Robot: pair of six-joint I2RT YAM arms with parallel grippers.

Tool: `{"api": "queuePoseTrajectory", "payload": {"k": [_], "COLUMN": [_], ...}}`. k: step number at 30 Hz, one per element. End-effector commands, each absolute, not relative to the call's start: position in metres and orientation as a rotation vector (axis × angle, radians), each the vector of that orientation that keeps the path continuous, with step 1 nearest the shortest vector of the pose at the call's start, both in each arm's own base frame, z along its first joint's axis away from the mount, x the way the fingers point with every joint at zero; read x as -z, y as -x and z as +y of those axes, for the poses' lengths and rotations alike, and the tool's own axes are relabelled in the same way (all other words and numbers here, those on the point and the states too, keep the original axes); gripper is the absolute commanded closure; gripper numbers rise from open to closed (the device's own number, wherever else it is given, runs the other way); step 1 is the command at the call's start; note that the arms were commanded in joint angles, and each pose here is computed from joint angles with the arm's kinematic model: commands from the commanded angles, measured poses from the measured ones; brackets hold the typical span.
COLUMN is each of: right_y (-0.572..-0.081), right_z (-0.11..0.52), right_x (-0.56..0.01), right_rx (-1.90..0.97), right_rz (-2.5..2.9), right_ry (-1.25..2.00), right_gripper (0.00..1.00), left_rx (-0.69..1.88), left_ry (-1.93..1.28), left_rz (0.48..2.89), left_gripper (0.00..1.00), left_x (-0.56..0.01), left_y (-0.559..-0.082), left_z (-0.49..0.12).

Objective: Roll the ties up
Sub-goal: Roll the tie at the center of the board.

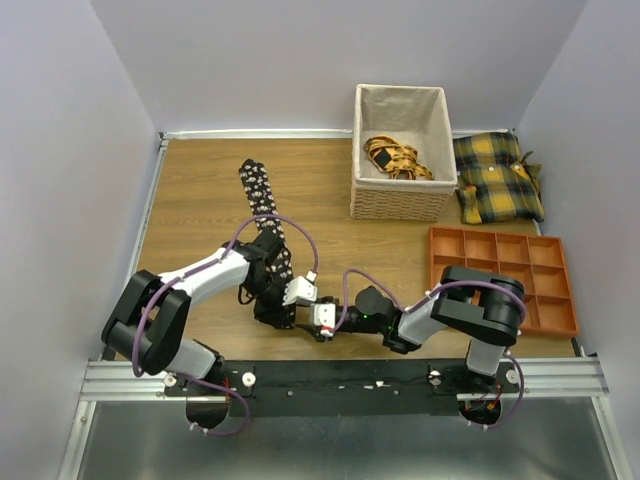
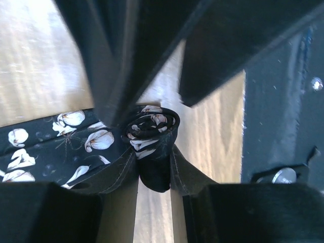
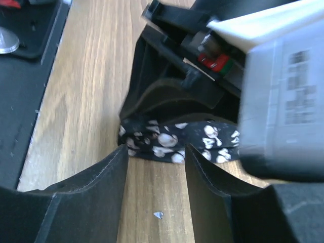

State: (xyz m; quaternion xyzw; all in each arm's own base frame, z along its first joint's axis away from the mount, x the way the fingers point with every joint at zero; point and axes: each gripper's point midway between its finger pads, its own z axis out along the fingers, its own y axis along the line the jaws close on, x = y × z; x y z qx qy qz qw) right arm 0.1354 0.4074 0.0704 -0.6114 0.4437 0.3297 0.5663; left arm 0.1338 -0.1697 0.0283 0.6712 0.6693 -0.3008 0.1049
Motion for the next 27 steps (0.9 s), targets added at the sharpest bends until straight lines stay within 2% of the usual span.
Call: {"api": "queuePoseTrajectory", "payload": {"k": [1,8,21,27], "right_y": [-0.12,-0.11,-0.148,-0.149], "right_z": [0.42,0.436,0.426,0.428], "right_x": [-0.052,-0.031,-0.033,-0.041], "right_rx": [-0.68,-0.633,-0.447,-0.467], "right_rz": [0.928,0.838,1.04,1.085], "right_ry": [1.587,1.731,1.568,1.536], "right_gripper": [0.44,0.44,0.44,0.44], "left_rx": [1.025,1.013,1.016,1.013], "left_ry": [-1.959,-1.955,-1.955,-1.956], "left_rz": [1.896,1.889,1.876,1.879], "left_gripper": [0.66,0.66,0.66,0.66], "left_x": [-0.041,-0.037,-0.036,-0.037], "left_y": [-0.131,-0.132,-0.127,-0.127], "left_z": [-0.188,-0.189,-0.187,-0.186]}}
